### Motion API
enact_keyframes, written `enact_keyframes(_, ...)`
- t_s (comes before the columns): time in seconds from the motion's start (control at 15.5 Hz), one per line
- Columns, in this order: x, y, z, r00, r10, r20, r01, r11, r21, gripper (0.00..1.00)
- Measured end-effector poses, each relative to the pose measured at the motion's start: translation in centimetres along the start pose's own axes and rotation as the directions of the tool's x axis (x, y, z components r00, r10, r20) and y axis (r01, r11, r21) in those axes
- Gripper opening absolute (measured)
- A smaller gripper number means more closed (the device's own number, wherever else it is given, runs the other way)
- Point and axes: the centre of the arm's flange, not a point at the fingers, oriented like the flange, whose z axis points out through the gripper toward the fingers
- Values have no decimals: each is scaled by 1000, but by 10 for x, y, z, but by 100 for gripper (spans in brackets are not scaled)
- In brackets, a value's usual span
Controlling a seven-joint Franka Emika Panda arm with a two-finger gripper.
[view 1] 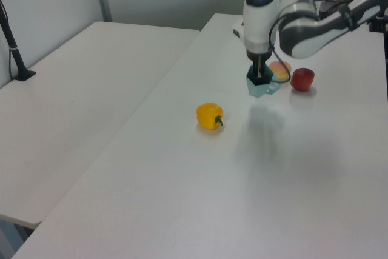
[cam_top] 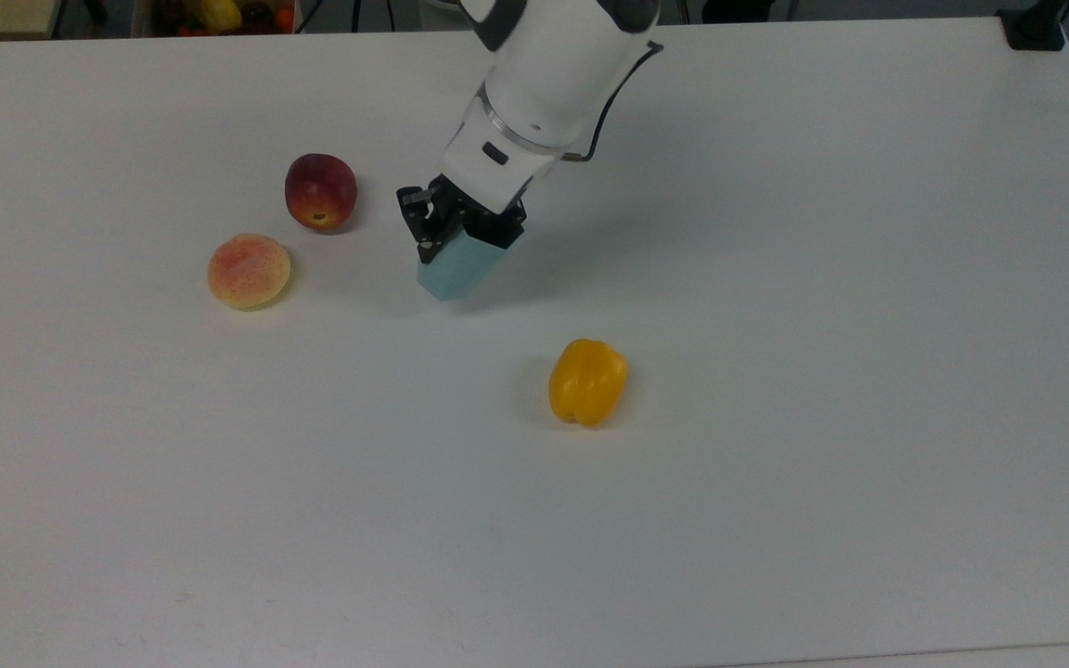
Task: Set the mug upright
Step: 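Lift the mug and rotate it so its base faces down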
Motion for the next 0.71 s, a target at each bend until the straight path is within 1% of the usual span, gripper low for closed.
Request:
enact_keyframes(0.06,-4,11,-8,1000,0,-9,0,999,41,10)
enact_keyframes(0.13,-9,26,-15,1000,-2,-21,5,994,109,10)
enact_keyframes(0.19,-13,35,-19,999,-2,-34,8,982,190,10)
enact_keyframes(0.26,-16,42,-20,999,-4,-45,14,969,247,10)
enact_keyframes(0.39,-21,58,-13,998,0,-60,20,940,339,10)
enact_keyframes(0.45,-24,65,-8,997,-9,-74,37,923,382,10)
enact_keyframes(0.52,-27,73,-2,994,-37,-100,76,902,424,10)
enact_keyframes(0.65,-33,86,11,979,-115,-167,182,865,468,10)
enact_keyframes(0.71,-35,91,17,973,-133,-188,210,849,484,10)
